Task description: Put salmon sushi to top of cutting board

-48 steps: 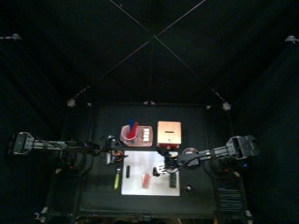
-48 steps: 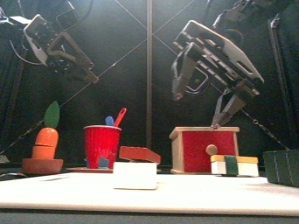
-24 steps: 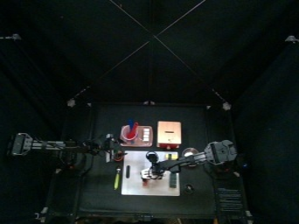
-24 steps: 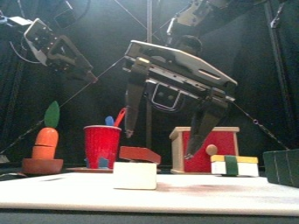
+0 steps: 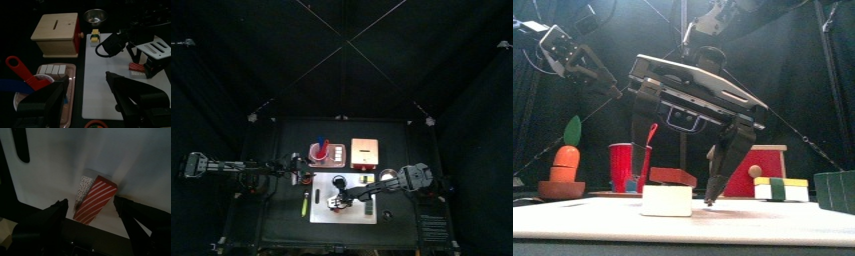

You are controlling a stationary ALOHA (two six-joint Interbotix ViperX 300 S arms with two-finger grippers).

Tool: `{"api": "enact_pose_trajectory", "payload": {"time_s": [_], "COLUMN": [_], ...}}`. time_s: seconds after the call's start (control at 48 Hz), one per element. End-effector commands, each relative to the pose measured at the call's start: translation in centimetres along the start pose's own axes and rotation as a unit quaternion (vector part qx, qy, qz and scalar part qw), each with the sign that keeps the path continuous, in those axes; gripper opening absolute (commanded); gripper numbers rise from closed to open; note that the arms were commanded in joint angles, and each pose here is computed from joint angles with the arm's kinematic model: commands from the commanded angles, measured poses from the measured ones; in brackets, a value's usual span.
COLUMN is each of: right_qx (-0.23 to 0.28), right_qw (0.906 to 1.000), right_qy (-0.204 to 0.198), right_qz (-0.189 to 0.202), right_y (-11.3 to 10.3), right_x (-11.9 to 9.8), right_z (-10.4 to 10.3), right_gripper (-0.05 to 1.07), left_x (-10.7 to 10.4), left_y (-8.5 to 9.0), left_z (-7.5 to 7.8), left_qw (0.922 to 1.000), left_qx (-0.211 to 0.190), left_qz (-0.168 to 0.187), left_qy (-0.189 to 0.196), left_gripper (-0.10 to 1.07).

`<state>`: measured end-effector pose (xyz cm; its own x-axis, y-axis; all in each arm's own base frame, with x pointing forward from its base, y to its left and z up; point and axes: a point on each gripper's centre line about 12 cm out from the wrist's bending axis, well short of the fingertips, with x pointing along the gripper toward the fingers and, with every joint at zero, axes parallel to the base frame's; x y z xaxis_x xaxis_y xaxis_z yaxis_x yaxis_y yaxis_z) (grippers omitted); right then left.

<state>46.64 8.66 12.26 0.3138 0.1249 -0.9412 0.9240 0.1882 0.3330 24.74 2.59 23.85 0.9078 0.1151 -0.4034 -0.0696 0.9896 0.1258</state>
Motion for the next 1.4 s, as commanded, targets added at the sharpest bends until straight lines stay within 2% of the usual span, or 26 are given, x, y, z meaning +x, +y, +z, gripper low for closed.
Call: {"api": "enact_pose_trajectory", "payload": {"time_s": [0.0,0.146,0.375,0.5,0.792,0.896,1.104,1.271,1.375], "right_qx": [-0.004,-0.010,-0.015,-0.018,-0.013,-0.021,-0.056,-0.119,-0.164], "right_qw": [1.0000,0.9999,0.9997,0.9993,0.9982,0.9978,0.9967,0.9918,0.9857], "right_qy": [-0.003,-0.009,-0.011,-0.013,-0.028,-0.037,-0.038,-0.032,-0.028], "right_qz": [0.005,-0.001,-0.015,-0.032,-0.051,-0.051,-0.045,-0.034,-0.028], "right_y": [1.0,1.6,2.2,2.2,2.3,2.4,2.2,1.9,1.6], "right_x": [-1.2,-0.9,-0.5,-0.4,-0.5,-1.3,-3.4,-5.3,-6.9], "right_z": [0.1,0.4,0.5,0.6,0.8,1.0,1.1,1.0,1.5], "right_gripper": [1.01,1.01,1.00,0.92,0.65,0.61,0.61,0.61,0.61], "left_x": [-0.1,-0.3,-0.5,-0.7,-1.1,-1.1,-1.1,-1.1,-1.1], "left_y": [0.1,0.2,0.3,0.5,0.5,0.5,0.5,0.5,0.5], "left_z": [0.8,1.0,0.8,0.8,1.1,1.0,1.2,1.3,1.3], "left_qw": [0.9999,0.9992,0.9992,0.9992,0.9990,0.9991,0.9991,0.9993,0.9994], "left_qx": [0.010,0.035,0.034,0.034,0.034,0.034,0.030,0.023,0.018], "left_qz": [0.000,0.004,0.008,0.013,0.014,0.014,0.015,0.014,0.015], "left_qy": [-0.011,-0.018,-0.016,-0.017,-0.025,-0.023,-0.025,-0.026,-0.027], "left_gripper": [0.94,0.94,0.94,0.94,0.94,0.94,0.94,0.94,0.94]}}
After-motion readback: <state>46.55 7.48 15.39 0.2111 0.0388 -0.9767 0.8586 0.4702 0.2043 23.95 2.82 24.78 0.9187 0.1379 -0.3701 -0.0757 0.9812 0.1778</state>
